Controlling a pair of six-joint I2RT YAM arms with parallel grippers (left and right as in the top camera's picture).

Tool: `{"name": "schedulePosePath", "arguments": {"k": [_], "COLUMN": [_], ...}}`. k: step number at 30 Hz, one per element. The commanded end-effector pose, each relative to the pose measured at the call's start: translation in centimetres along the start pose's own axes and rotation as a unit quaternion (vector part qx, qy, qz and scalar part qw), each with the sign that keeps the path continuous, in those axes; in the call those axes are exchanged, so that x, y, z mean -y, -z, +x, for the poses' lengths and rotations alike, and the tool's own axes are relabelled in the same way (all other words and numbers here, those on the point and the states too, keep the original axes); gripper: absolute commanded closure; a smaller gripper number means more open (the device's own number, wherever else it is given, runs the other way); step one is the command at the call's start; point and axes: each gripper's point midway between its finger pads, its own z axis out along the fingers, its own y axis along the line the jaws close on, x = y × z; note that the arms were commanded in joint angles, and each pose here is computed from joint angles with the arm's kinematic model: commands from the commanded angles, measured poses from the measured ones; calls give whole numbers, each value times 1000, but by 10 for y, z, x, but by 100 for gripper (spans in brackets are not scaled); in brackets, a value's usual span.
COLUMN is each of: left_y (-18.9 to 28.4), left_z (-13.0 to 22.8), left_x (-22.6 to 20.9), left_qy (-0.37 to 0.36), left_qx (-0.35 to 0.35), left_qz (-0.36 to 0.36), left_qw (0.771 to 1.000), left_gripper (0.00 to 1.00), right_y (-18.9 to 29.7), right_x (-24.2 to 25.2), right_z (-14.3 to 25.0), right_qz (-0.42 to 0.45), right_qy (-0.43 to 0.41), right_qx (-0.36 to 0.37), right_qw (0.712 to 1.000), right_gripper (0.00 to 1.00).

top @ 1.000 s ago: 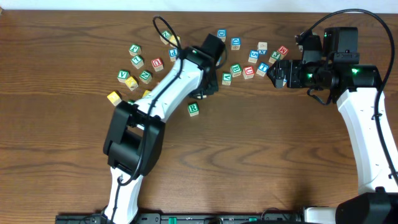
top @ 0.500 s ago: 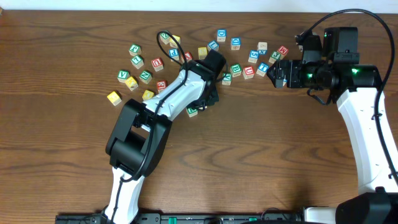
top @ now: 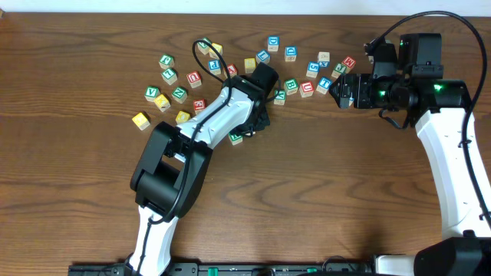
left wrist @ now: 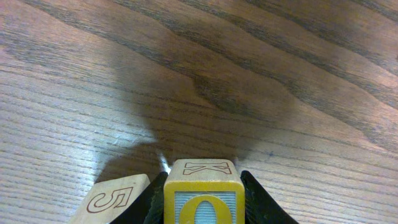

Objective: Spell out ROBOT
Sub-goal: 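Place the yellow O block to the right of the R block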

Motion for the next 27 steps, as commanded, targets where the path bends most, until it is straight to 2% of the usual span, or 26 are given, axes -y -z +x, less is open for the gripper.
{"name": "schedulePosePath", "arguments": {"k": [1,18,19,21,27], "left_y": [-7,-7,-7,-7,-7], "left_z": [4,8,8,8,8], "left_x": [-6,-2,-2,-2,-2], "left_qy": [6,0,0,0,0], "left_qx": [-8,-9,-9,-9,-9], "left_qz": [-13,-12,-12,-12,-12], "left_qw": [1000,1000,1000,1000,1000], "left_gripper": [73,73,72,65,57], "right_y": [6,6,6,6,6], "right_x": [2,2,2,2,2], "right_z": [-7,-7,-7,-7,-7], "right_qz": [0,0,0,0,0], "right_qy": [1,1,1,1,1], "right_qx": [11,11,11,11,11], "right_qw": [1000,1000,1000,1000,1000], "right_gripper": [1,1,1,1,1]}}
